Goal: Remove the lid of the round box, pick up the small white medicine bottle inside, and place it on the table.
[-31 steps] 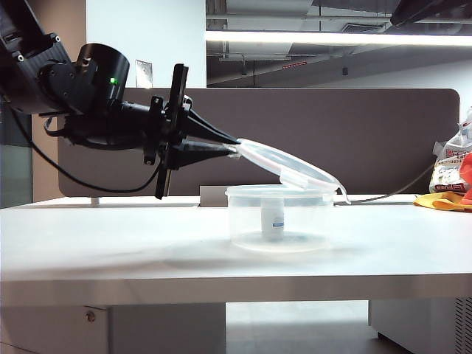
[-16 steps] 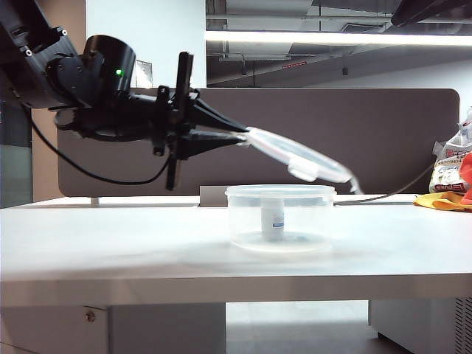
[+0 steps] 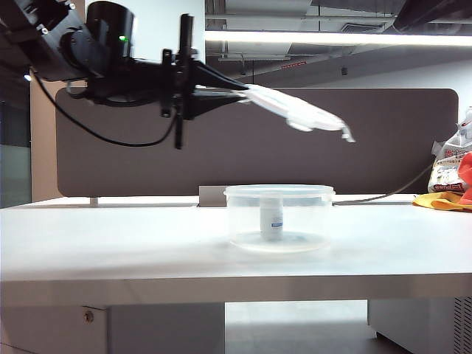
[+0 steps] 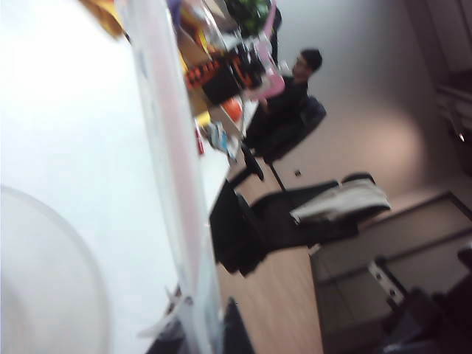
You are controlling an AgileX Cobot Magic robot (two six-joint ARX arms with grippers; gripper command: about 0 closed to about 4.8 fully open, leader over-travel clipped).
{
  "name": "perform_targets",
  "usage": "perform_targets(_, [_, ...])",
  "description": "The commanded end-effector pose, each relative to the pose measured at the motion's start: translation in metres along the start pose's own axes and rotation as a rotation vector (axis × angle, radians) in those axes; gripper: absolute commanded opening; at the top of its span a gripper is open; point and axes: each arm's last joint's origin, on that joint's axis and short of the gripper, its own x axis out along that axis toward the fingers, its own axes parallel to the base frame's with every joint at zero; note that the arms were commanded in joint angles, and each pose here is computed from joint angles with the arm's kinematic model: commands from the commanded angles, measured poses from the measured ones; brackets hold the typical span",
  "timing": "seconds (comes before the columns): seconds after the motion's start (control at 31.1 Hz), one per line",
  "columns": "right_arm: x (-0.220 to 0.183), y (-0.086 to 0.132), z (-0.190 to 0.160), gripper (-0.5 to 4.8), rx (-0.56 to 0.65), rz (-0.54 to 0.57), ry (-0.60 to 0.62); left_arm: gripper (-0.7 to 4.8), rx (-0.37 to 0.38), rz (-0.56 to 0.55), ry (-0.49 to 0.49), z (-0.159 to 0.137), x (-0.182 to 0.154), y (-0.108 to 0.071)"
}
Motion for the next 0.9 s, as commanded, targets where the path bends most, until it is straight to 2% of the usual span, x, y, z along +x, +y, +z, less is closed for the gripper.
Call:
perform_targets(0.03, [-0.001, 0.001, 0.0, -0.08, -0.001, 0.001, 0.009, -0.04, 0.013, 0.04, -0.071, 0.013, -0.022, 0.004])
perform_targets(0.29, [-0.001, 0.0, -0.002, -0.08, 0.006, 0.0, 0.026, -0.04, -0.014, 0.124, -0.181, 0.031, -0.076, 0.02])
perform_targets(0.45, [0.0, 0.0, -0.002, -0.08, 0.008, -0.002, 0.029, -0.04, -0.027, 0.184, -0.206, 0.033, -0.1, 0.031])
perform_targets(0.58, [0.0, 0.0, -0.002, -0.08, 0.006, -0.002, 0.025, -0.04, -0.034, 0.222, -0.208, 0.031, -0.11, 0.036])
perform_targets(0.9, [0.0, 0.001, -0.001, -0.08, 0.001, 0.004, 0.023, -0.04, -0.026, 0.345, -0.179, 0.02, -0.11, 0.047])
